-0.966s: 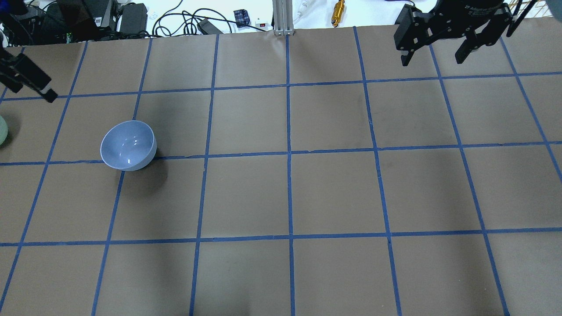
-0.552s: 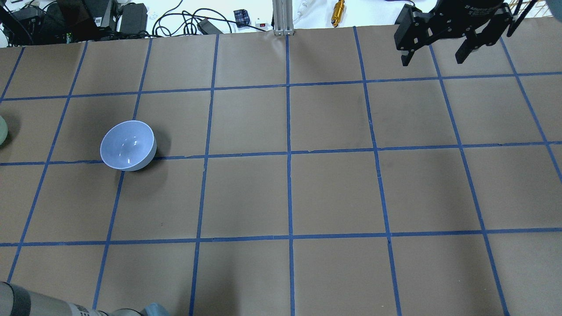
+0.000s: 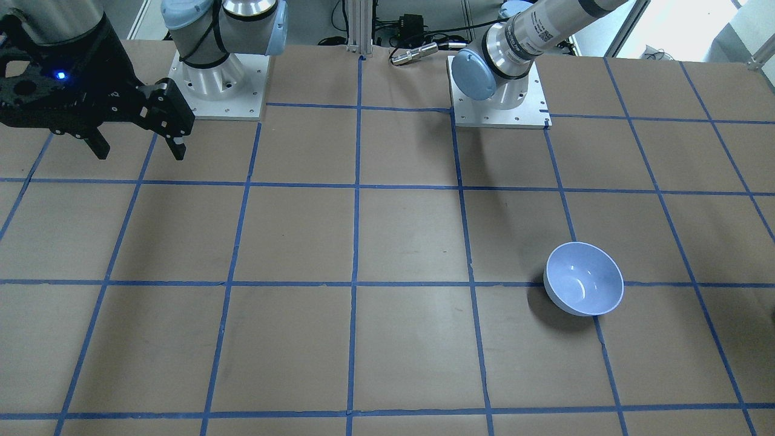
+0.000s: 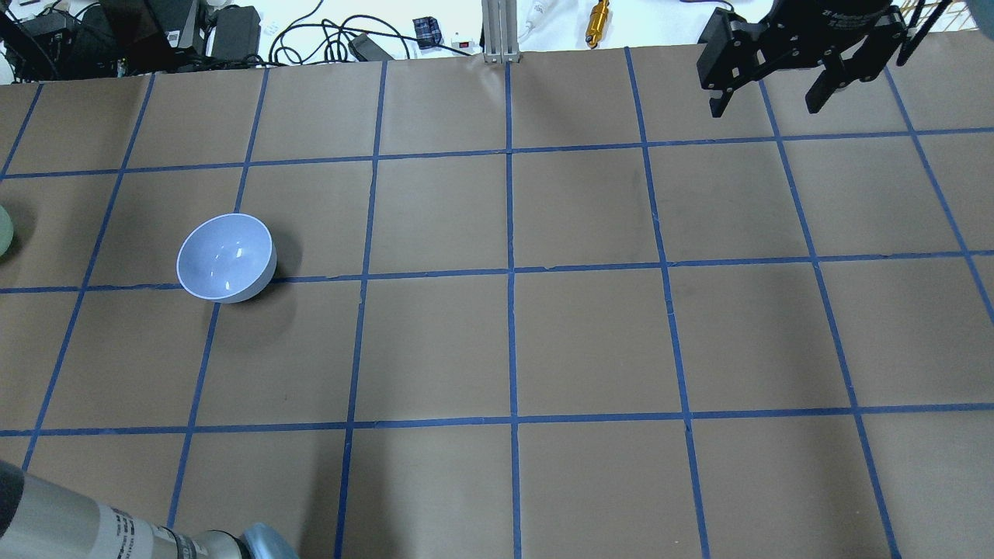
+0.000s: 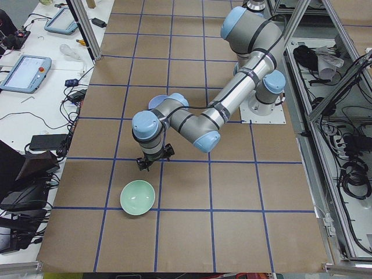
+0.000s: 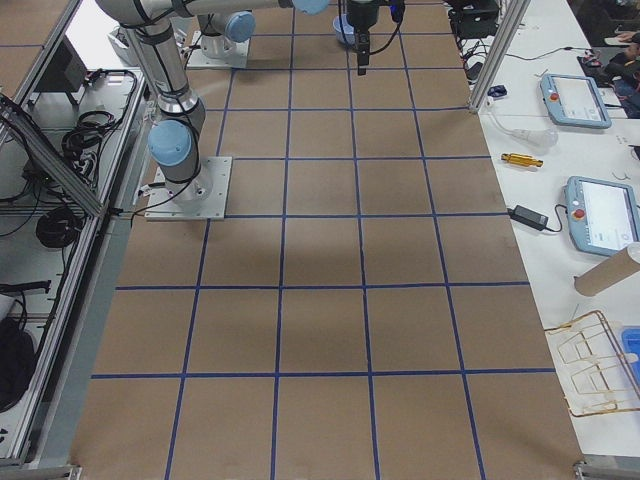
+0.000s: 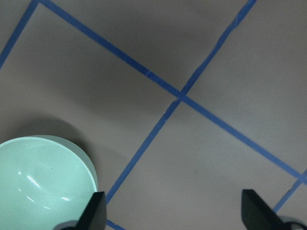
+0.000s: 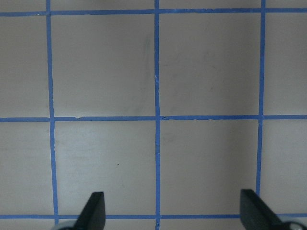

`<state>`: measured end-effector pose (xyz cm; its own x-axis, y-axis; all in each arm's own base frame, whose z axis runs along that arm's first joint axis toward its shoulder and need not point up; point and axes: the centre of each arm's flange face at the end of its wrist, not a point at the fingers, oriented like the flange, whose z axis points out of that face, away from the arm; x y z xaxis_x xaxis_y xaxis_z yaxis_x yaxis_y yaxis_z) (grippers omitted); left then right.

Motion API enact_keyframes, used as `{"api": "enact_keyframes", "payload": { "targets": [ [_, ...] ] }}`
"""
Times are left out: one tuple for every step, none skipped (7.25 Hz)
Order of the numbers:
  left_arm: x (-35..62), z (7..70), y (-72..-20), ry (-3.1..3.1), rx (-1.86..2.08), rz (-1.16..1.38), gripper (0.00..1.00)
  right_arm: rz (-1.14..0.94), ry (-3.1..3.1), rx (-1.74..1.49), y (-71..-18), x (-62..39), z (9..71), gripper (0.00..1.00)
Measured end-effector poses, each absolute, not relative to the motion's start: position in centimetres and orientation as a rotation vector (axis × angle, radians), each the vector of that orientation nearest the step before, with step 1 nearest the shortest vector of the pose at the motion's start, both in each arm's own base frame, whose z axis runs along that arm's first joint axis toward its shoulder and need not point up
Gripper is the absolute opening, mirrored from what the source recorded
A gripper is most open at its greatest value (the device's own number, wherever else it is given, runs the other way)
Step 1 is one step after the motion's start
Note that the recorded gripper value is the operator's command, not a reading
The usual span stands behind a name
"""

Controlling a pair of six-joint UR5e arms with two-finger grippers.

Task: Stack green bowl on blue bowl
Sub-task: 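Lower the left gripper and grasp the rim of the mint-green bowl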

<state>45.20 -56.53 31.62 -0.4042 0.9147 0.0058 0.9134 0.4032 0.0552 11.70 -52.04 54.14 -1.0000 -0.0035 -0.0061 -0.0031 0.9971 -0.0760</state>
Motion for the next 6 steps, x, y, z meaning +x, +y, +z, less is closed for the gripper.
{"api": "enact_keyframes", "payload": {
  "targets": [
    [47.8, 29.1, -56.9, 2.51, 1.808, 0.077, 1.0, -0.119, 3.133, -0.005, -52.0, 11.7, 54.1, 1.0],
    [50.3, 26.6, -56.8, 2.449, 1.862, 0.074, 0.95, -0.12, 3.133, -0.005, -52.0, 11.7, 54.2, 1.0],
    [51.9, 24.7, -56.8, 2.428, 1.891, 0.073, 0.76, -0.12, 3.133, -0.005, -52.0, 11.7, 54.2, 1.0],
    [52.9, 23.1, -57.0, 2.415, 1.917, 0.073, 0.36, -0.121, 3.133, -0.005, -52.0, 11.7, 54.2, 1.0],
    [53.5, 22.0, -57.2, 2.401, 1.944, 0.064, 0.0, -0.121, 3.132, -0.005, -52.0, 11.7, 54.2, 1.0],
    [53.7, 21.5, -57.3, 2.384, 1.969, 0.048, 0.0, -0.12, 3.132, -0.005, -52.0, 11.7, 54.2, 1.0]
  ]
}}
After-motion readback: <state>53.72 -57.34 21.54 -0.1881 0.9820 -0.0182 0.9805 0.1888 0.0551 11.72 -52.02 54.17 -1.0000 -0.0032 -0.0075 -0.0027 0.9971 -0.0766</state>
